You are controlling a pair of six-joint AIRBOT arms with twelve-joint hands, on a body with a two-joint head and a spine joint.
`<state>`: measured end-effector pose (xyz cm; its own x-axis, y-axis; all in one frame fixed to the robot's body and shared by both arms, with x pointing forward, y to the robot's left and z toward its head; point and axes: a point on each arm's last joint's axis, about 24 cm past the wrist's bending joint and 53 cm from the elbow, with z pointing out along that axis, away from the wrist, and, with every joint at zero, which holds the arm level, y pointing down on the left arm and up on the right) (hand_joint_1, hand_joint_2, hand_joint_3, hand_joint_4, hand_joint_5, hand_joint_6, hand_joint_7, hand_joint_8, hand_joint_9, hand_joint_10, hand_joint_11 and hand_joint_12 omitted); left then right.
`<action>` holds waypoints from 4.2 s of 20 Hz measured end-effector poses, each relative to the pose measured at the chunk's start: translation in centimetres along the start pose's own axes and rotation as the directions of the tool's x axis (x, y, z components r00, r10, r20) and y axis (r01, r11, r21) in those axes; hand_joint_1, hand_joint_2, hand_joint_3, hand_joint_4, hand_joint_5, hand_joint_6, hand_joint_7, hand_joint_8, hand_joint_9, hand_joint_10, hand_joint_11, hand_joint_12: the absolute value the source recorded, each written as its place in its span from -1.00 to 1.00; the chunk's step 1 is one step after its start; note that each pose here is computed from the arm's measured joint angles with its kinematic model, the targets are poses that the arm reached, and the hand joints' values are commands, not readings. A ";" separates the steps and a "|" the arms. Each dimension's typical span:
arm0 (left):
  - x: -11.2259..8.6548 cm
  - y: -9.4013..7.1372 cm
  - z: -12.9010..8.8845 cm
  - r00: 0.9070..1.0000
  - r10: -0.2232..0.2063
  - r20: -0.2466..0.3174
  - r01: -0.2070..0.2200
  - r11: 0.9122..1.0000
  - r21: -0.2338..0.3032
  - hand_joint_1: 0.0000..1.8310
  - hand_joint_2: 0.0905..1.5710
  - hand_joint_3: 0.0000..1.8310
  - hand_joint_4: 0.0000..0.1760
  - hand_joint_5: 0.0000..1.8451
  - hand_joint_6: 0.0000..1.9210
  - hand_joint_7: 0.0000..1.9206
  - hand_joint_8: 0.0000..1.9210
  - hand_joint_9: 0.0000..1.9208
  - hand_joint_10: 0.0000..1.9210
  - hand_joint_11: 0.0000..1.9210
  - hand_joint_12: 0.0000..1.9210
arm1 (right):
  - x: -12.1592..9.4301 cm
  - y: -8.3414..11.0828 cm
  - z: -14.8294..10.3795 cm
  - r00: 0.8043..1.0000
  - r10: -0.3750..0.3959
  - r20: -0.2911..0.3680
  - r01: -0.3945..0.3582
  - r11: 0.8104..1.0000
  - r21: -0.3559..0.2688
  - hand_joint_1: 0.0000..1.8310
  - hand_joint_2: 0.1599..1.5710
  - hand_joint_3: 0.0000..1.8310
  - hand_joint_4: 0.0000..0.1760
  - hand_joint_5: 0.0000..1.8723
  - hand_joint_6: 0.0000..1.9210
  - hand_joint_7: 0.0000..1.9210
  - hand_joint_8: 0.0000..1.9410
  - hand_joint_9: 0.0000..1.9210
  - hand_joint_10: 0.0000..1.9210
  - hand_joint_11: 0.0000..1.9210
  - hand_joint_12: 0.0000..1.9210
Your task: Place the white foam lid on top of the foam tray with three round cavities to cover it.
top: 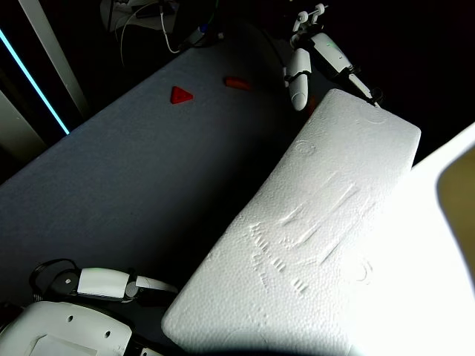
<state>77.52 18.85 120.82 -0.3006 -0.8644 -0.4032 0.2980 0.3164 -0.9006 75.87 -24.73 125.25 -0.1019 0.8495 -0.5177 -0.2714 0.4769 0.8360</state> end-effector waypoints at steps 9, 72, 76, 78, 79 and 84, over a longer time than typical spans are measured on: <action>-0.1 1.0 -0.4 1.000 0.018 -0.003 -0.018 0.999 -0.030 -0.62 0.31 -1.00 -0.80 -1.00 -1.00 -1.00 -1.00 -1.00 -1.00 -1.00 -0.44 | -0.2 0.2 -0.2 1.000 -0.008 0.001 0.008 1.000 -0.006 -0.46 0.57 -1.00 -1.00 -1.00 -1.00 -1.00 -1.00 -1.00 -1.00 -1.00 -0.49; 1.9 -2.1 -9.5 0.996 0.045 -0.070 -0.037 0.992 0.118 -0.55 0.40 -1.00 -1.00 -0.95 -1.00 -1.00 -1.00 -1.00 -1.00 -1.00 -0.78 | 1.7 2.2 -11.2 0.982 -0.182 -0.055 0.175 0.978 -0.117 -0.66 0.56 -1.00 -1.00 -1.00 -1.00 -1.00 -1.00 -0.99 -1.00 -1.00 -0.01; 3.9 -2.9 -11.1 0.991 0.035 -0.130 -0.016 0.989 0.146 -0.67 0.48 -0.99 -1.00 -0.94 -1.00 -1.00 -1.00 -1.00 -1.00 -1.00 -0.82 | 4.0 3.5 -12.1 0.977 -0.177 -0.119 0.155 0.972 -0.175 -0.74 0.66 -1.00 -1.00 -1.00 -1.00 -1.00 -1.00 -0.99 -1.00 -1.00 0.06; 4.8 -3.5 -12.1 0.987 0.027 -0.159 -0.001 0.986 0.164 -0.67 0.52 -0.99 -1.00 -0.93 -1.00 -0.99 -1.00 -1.00 -1.00 -1.00 -0.90 | 5.4 4.4 -12.6 0.970 -0.184 -0.161 0.147 0.965 -0.215 -0.73 0.66 -1.00 -1.00 -1.00 -1.00 -1.00 -1.00 -0.99 -1.00 -1.00 -0.06; 5.1 -3.8 -12.2 0.985 0.030 -0.169 0.000 0.985 0.174 -0.70 0.53 -0.99 -1.00 -0.93 -1.00 -0.98 -1.00 -0.98 -0.99 -1.00 -0.91 | 5.8 4.7 -12.7 0.966 -0.191 -0.173 0.149 0.962 -0.229 -0.69 0.70 -1.00 -1.00 -1.00 -1.00 -1.00 -1.00 -1.00 -1.00 -1.00 -0.16; 7.4 -5.5 -12.2 0.971 0.004 -0.239 0.053 0.972 0.229 -0.77 0.57 -1.00 -1.00 -0.97 -1.00 -0.98 -1.00 -0.97 -1.00 -1.00 -0.84 | 7.1 5.2 -13.1 0.958 -0.185 -0.218 0.127 0.959 -0.253 -0.56 0.76 -0.99 -1.00 -1.00 -1.00 -1.00 -1.00 -1.00 -1.00 -0.97 -0.98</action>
<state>62.57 15.45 120.77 -0.5070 -0.7449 -0.4336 0.4815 0.1724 -0.8593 61.19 -19.19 123.51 -0.2563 0.6766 -0.6903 -0.5156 0.5084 0.6897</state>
